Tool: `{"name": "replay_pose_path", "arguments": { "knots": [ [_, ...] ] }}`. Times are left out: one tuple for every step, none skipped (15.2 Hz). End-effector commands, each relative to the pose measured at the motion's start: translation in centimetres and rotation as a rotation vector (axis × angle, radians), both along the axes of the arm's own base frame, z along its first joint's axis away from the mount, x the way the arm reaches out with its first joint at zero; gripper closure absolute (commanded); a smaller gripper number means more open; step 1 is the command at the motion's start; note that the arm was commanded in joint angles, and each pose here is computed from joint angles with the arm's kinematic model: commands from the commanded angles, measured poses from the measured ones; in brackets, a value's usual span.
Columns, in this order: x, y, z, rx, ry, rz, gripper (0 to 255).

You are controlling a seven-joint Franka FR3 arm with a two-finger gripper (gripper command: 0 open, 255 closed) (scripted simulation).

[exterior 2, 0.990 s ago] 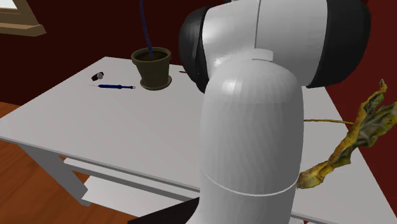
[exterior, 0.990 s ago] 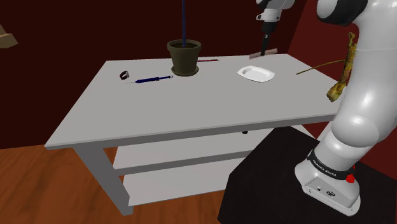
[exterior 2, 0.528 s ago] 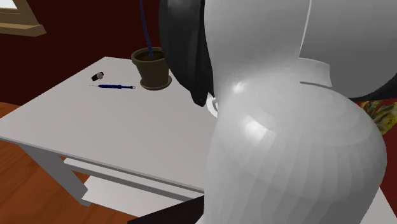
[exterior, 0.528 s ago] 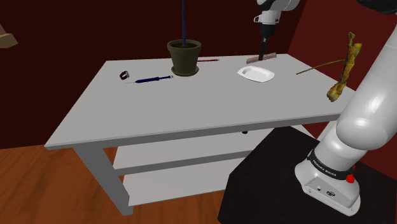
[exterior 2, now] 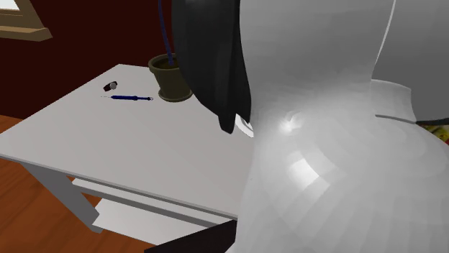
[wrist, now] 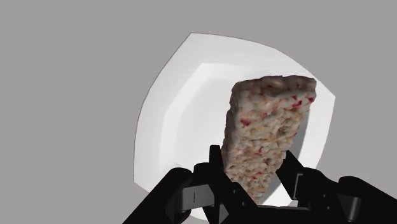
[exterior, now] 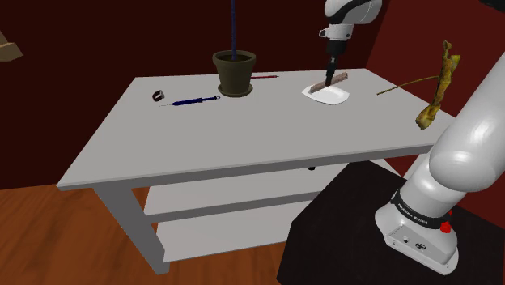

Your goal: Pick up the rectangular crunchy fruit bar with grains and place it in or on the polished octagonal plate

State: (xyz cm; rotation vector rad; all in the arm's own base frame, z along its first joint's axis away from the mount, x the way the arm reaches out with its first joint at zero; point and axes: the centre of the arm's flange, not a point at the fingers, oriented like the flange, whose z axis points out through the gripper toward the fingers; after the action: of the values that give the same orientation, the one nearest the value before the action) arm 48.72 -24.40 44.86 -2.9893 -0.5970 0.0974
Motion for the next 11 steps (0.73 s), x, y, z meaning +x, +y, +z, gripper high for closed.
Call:
{"name": "replay_pose_path", "arguments": {
  "knots": [
    [0.0,0.0,-1.0,0.0,0.0,0.0,255],
    [0.0,0.0,-1.5,0.0,0.0,0.0,255],
    [0.0,0.0,-2.0,0.0,0.0,0.0,255],
    [0.0,0.0,-2.6,0.0,0.0,0.0,255],
    [0.0,0.0,-3.1,0.0,0.0,0.0,255],
    [0.0,0.0,-3.6,0.0,0.0,0.0,255],
    [0.0,0.0,-4.2,0.0,0.0,0.0,255],
    [0.0,0.0,-4.6,0.0,0.0,0.0,255],
    [0.0,0.0,-4.6,0.0,0.0,0.0,255],
    [0.0,0.0,-4.6,0.0,0.0,0.0,255],
    [0.0,0.0,-4.6,0.0,0.0,0.0,255]
  ]
}}
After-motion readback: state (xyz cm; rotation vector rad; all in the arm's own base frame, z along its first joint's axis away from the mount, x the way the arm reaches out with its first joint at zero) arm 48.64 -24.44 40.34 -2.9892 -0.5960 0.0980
